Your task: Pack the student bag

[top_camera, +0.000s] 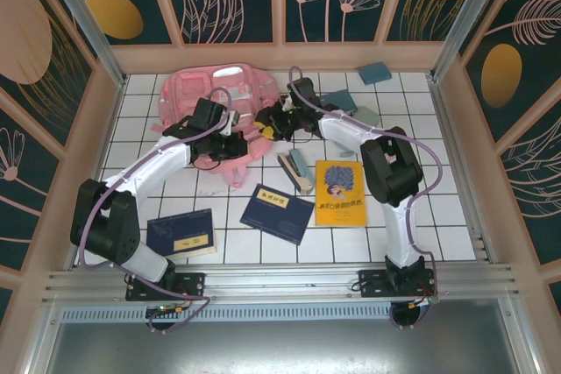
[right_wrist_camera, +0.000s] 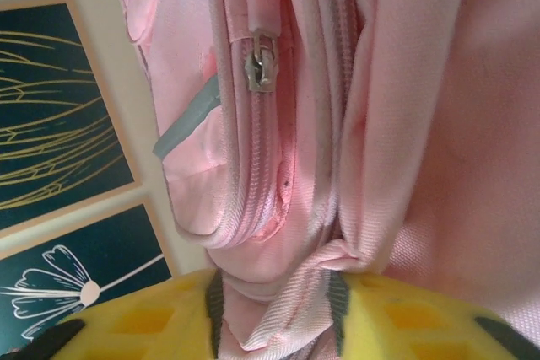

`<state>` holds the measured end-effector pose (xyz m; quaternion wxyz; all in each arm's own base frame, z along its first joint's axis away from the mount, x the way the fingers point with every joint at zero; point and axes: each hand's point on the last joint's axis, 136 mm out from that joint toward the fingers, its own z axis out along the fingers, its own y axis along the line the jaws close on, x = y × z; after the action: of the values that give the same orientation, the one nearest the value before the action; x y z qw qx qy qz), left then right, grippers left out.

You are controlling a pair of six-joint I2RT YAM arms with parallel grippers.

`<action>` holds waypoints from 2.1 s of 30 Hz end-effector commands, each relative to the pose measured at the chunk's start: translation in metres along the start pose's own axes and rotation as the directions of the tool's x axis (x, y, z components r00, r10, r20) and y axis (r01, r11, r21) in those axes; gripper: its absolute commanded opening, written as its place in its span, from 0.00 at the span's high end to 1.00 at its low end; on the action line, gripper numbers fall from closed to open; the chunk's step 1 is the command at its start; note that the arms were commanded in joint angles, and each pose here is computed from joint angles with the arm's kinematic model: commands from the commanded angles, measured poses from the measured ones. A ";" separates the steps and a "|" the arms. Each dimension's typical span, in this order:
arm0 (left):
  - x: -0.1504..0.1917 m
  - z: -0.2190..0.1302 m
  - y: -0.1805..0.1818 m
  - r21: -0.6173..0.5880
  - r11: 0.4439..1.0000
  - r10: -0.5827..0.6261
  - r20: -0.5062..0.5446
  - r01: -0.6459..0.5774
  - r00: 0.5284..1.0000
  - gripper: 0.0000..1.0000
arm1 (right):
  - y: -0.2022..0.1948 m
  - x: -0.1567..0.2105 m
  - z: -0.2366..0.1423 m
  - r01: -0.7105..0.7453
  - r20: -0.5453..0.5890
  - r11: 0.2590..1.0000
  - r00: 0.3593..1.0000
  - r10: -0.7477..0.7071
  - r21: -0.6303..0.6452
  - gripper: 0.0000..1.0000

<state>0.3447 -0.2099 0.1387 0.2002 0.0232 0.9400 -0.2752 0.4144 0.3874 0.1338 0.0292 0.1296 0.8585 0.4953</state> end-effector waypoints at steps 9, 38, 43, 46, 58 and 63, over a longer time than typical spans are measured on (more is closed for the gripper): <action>-0.027 -0.031 -0.032 0.037 0.994 0.099 0.083 -0.102 0.992 1.00 | 0.002 0.009 -0.002 0.024 0.005 1.000 1.000 -0.024 0.006 0.44; -0.018 -0.033 -0.029 0.032 0.992 0.124 0.051 -0.126 0.991 1.00 | 0.040 -0.004 0.013 0.085 0.012 0.993 0.996 -0.084 -0.078 1.00; -0.003 -0.028 -0.010 -0.040 0.991 0.126 0.012 -0.125 0.992 1.00 | 0.034 -0.026 -0.004 0.107 0.065 0.994 0.992 -0.104 -0.036 1.00; 0.002 -0.026 0.006 -0.110 0.987 0.116 -0.003 -0.116 0.993 1.00 | 0.027 -0.038 -0.015 0.112 0.087 0.994 0.990 -0.110 -0.018 1.00; 0.014 -0.025 0.032 -0.213 0.974 0.076 -0.006 -0.075 0.997 1.00 | 0.011 -0.062 -0.038 0.140 0.138 0.989 0.980 -0.144 0.036 1.00; 0.023 -0.029 0.040 -0.238 0.969 0.064 -0.011 -0.065 0.998 1.00 | 0.007 -0.073 -0.043 0.137 0.154 0.990 0.978 -0.142 0.045 1.00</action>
<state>0.3380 -0.1897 0.1418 0.2323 0.0540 0.9495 -0.2039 0.4290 0.3785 0.1387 0.0479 0.0807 0.8706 0.4830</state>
